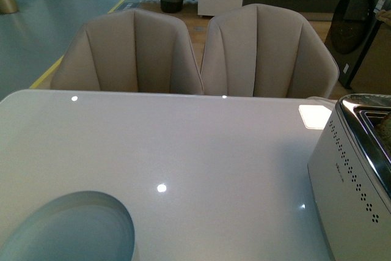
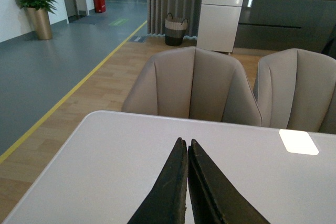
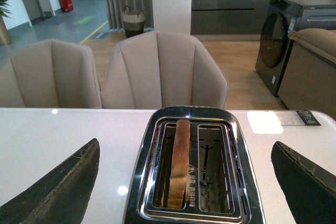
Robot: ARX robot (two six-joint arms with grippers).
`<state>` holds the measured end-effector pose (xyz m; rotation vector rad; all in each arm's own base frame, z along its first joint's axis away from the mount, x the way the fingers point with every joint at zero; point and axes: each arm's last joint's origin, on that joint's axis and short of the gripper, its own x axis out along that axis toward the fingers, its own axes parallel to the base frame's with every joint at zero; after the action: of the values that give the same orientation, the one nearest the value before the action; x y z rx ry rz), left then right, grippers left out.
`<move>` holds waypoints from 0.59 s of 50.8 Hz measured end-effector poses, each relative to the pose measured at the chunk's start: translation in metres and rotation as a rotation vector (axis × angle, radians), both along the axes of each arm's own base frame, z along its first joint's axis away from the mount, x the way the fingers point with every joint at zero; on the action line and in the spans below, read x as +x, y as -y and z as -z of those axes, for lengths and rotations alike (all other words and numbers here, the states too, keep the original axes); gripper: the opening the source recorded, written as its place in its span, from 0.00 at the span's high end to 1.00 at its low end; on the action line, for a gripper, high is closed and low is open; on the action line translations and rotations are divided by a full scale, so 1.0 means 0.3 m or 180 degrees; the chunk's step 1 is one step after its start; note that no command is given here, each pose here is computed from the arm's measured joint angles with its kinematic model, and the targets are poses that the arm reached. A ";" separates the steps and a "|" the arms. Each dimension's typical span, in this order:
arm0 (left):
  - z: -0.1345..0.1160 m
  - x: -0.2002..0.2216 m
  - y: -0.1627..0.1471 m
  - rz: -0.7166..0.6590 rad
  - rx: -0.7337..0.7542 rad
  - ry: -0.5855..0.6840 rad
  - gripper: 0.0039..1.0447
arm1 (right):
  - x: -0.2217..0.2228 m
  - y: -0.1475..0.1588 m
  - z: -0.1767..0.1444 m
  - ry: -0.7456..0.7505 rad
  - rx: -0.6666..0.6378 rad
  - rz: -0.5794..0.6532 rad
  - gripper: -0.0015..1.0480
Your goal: Left arm holds plate, right arm toasts bread
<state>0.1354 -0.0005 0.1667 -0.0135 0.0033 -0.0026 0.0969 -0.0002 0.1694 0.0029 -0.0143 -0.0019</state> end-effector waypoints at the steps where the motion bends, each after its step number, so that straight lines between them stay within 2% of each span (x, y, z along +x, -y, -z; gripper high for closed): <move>1: -0.002 -0.005 0.000 0.0000 0.0000 0.0010 0.97 | 0.000 0.000 0.000 0.0000 0.0000 0.0000 0.08; 30: -0.014 -0.073 0.000 0.0001 0.0006 0.0053 0.97 | 0.000 0.000 0.000 0.0000 0.0000 0.0000 0.08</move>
<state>0.1136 -0.0004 0.1709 -0.0117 -0.0135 -0.0031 0.0969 -0.0002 0.1694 0.0029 -0.0143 -0.0019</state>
